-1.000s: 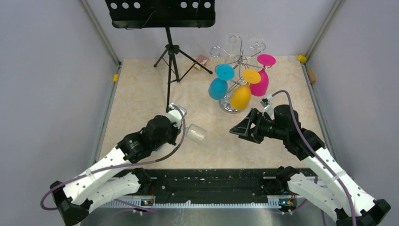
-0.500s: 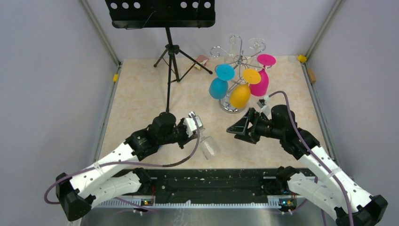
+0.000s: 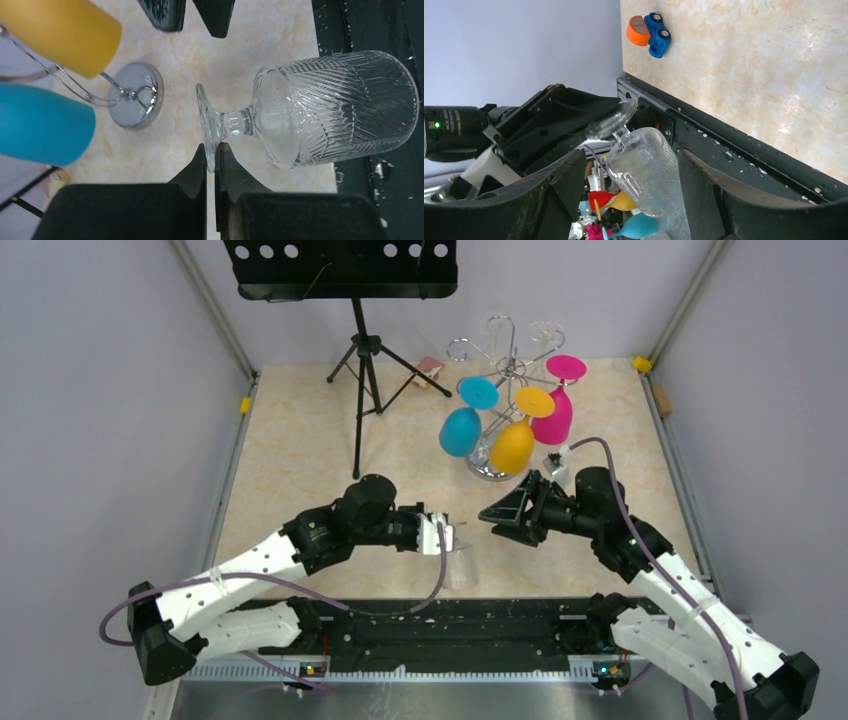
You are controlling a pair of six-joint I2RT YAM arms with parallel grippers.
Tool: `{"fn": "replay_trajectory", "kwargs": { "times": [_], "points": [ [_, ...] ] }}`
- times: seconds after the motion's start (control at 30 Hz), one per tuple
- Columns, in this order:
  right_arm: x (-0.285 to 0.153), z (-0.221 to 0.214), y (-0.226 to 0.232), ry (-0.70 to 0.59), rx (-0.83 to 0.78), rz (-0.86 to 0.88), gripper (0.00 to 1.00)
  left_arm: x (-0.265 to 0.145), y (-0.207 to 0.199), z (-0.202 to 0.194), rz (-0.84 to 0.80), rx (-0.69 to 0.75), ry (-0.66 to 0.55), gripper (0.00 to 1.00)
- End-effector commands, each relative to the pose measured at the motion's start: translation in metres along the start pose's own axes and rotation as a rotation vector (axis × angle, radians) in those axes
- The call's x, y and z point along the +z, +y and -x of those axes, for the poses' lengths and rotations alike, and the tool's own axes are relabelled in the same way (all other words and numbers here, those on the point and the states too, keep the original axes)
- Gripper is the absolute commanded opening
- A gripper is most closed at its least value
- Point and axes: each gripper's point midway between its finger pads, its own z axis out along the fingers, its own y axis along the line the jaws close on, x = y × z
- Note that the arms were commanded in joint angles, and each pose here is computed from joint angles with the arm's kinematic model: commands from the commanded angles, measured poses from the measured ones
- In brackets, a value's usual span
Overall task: Place the wine glass upside down on the wine glass rack
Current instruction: Turn the wine glass upside down at the wine rack.
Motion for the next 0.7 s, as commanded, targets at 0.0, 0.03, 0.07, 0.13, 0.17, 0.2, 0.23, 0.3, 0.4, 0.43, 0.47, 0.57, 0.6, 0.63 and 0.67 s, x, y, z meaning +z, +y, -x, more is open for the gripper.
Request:
{"fn": "replay_trajectory", "kwargs": {
  "times": [0.0, 0.03, 0.07, 0.13, 0.17, 0.2, 0.23, 0.3, 0.4, 0.43, 0.47, 0.57, 0.6, 0.63, 0.67],
  "points": [
    [0.001, -0.003, 0.013, 0.014, 0.007, 0.069, 0.66, -0.001, 0.031, 0.052, 0.099, 0.294, -0.097, 0.0],
    [0.002, -0.002, 0.014, 0.014, 0.007, 0.073, 0.65, 0.0, 0.032, 0.054, 0.108, 0.344, -0.085, 0.0],
    [0.002, -0.002, 0.016, 0.012, 0.008, 0.079, 0.63, 0.0, 0.033, 0.055, 0.118, 0.399, -0.071, 0.0],
    [0.002, -0.001, 0.019, 0.013, 0.008, 0.092, 0.6, 0.001, 0.038, 0.057, 0.155, 0.512, -0.043, 0.0],
    [0.002, -0.002, 0.02, 0.015, 0.009, 0.098, 0.58, 0.001, 0.04, 0.058, 0.178, 0.551, -0.027, 0.0],
    [0.003, -0.001, 0.021, 0.015, 0.009, 0.106, 0.56, 0.0, 0.042, 0.058, 0.197, 0.589, -0.017, 0.0],
    [0.003, -0.002, 0.021, 0.017, 0.014, 0.11, 0.56, -0.001, 0.045, 0.06, 0.216, 0.624, -0.006, 0.0],
    [0.004, -0.001, 0.023, 0.016, 0.021, 0.129, 0.56, -0.004, 0.05, 0.062, 0.244, 0.66, 0.006, 0.0],
    [0.006, -0.001, 0.026, 0.015, 0.04, 0.159, 0.56, -0.008, 0.055, 0.067, 0.273, 0.686, 0.009, 0.0],
    [0.008, -0.002, 0.027, 0.017, 0.044, 0.166, 0.56, -0.008, 0.054, 0.068, 0.273, 0.696, 0.006, 0.0],
    [0.009, -0.002, 0.028, 0.019, 0.046, 0.173, 0.56, -0.008, 0.054, 0.069, 0.273, 0.706, 0.004, 0.0],
    [0.013, -0.002, 0.031, 0.019, 0.04, 0.179, 0.57, -0.005, 0.051, 0.072, 0.262, 0.721, 0.0, 0.0],
    [0.015, -0.003, 0.032, 0.018, 0.04, 0.182, 0.56, -0.004, 0.05, 0.073, 0.259, 0.727, -0.003, 0.0],
    [0.017, -0.004, 0.032, 0.019, 0.041, 0.185, 0.56, -0.003, 0.049, 0.075, 0.256, 0.731, -0.007, 0.0],
    [0.018, -0.004, 0.036, 0.02, 0.039, 0.199, 0.56, -0.003, 0.048, 0.077, 0.253, 0.734, -0.011, 0.0]
  ]
}}
